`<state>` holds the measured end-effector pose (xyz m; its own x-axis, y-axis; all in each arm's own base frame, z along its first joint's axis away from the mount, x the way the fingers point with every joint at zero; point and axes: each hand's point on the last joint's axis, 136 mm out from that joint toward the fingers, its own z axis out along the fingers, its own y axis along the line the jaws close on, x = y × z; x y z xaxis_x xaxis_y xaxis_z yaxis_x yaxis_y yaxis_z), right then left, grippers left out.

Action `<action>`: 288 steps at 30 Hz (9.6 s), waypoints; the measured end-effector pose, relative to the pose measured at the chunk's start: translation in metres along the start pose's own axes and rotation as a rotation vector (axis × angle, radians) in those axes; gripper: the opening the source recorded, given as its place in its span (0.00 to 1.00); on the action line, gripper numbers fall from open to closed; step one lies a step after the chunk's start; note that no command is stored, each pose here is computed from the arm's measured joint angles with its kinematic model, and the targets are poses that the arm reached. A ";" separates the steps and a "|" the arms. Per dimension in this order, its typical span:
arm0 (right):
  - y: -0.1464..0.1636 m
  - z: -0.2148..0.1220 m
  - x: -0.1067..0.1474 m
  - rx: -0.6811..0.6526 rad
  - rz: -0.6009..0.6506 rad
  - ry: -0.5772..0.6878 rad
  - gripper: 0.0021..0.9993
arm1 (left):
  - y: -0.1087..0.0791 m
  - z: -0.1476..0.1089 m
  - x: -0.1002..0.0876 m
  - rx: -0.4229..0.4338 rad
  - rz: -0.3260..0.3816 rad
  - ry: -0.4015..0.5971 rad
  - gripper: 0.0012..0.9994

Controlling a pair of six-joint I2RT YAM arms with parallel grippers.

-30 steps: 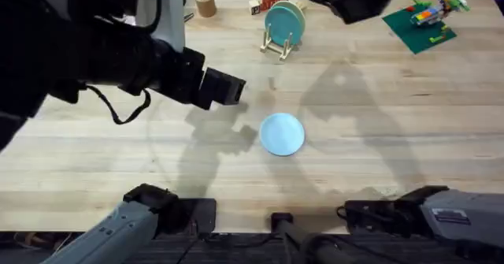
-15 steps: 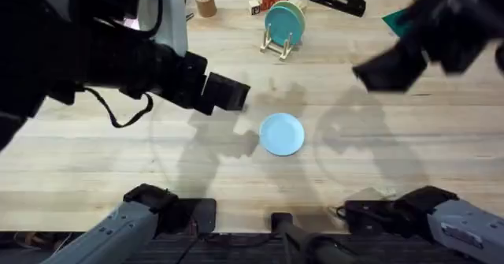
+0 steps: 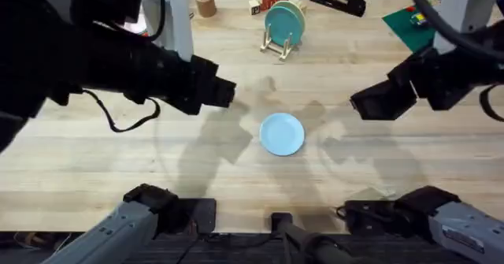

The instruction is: Pick up the plates from the table one by one and place each into a slot on the dish rack.

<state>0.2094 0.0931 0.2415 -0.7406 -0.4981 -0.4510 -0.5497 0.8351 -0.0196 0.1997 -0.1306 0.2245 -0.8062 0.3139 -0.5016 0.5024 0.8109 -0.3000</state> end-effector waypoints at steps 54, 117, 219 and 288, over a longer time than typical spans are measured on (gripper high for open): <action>0.000 0.000 0.001 -0.001 0.052 0.003 0.99 | 0.005 0.145 0.057 0.512 -0.320 0.000 0.04; 0.005 0.007 0.005 -0.032 0.097 0.018 0.99 | -0.003 0.190 0.072 0.619 -0.387 0.121 0.04; 0.094 0.179 0.039 -0.652 0.712 0.057 0.03 | -0.001 0.190 0.070 0.618 -0.387 0.113 0.04; -0.045 0.043 -0.211 -0.030 -0.278 -0.314 0.03 | 0.047 0.009 -0.011 -0.194 0.094 -0.065 1.00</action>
<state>0.4067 0.1707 0.2992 -0.4112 -0.6048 -0.6820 -0.7266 0.6692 -0.1553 0.2350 -0.1001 0.2083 -0.7334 0.3655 -0.5732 0.4999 0.8614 -0.0904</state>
